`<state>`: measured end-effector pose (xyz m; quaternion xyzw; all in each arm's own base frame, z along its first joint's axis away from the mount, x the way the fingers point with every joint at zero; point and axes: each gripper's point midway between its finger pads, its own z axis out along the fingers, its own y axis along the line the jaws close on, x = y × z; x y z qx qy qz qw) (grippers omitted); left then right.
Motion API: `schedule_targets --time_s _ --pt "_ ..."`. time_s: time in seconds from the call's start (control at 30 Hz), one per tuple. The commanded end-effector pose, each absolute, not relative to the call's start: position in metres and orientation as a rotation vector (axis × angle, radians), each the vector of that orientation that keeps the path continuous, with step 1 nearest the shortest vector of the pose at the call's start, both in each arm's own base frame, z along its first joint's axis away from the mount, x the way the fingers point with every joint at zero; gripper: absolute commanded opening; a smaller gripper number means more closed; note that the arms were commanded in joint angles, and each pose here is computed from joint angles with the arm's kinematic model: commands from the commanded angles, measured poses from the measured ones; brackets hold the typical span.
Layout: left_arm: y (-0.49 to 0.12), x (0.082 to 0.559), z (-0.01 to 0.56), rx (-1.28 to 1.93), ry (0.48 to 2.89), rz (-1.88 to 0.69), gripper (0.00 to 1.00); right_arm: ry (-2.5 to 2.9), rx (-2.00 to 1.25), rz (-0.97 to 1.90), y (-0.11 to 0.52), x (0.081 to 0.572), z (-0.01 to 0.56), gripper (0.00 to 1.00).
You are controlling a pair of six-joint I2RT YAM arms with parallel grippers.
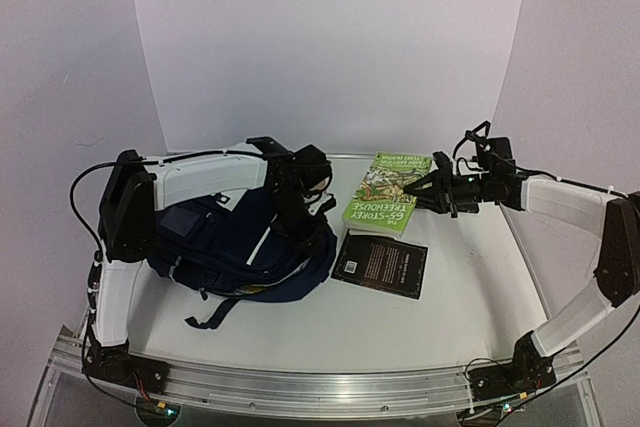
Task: Pack the student bag
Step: Place the book in the student bag.
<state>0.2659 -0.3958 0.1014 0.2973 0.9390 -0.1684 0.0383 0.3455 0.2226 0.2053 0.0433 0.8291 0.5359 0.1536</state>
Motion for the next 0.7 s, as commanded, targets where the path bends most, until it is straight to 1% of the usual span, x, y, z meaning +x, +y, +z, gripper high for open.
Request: schedule_targets --time_s 0.0,0.07,0.13,0.2,0.3,0.43,0.53,0.67 --pt "-0.389 0.271 0.099 0.91 2.891 -0.464 0.12 2.243 -0.013 1.583 0.226 0.341 0.246 0.0" --pt "-0.388 0.27 0.098 0.915 2.9 -0.459 0.12 2.241 -0.016 1.583 0.227 0.341 0.247 0.0" --pt "-0.389 0.272 0.104 0.914 2.887 -0.466 0.03 2.241 -0.013 1.584 0.227 0.341 0.247 0.0" --pt "-0.394 0.276 0.123 0.899 2.842 -0.501 0.0 2.244 -0.006 1.587 0.227 0.341 0.247 0.0" --pt "-0.402 0.289 0.169 0.853 2.732 -0.568 0.0 2.232 -0.009 1.604 0.229 0.342 0.249 0.0" --pt "-0.397 0.308 0.234 0.753 2.609 -0.624 0.0 2.223 -0.015 1.631 0.235 0.342 0.252 0.0" --pt "-0.387 0.318 0.268 0.689 2.548 -0.661 0.0 2.223 -0.032 1.662 0.245 0.339 0.254 0.0" --pt "-0.379 0.32 0.297 0.641 2.478 -0.738 0.0 2.227 -0.058 1.702 0.269 0.335 0.252 0.0"
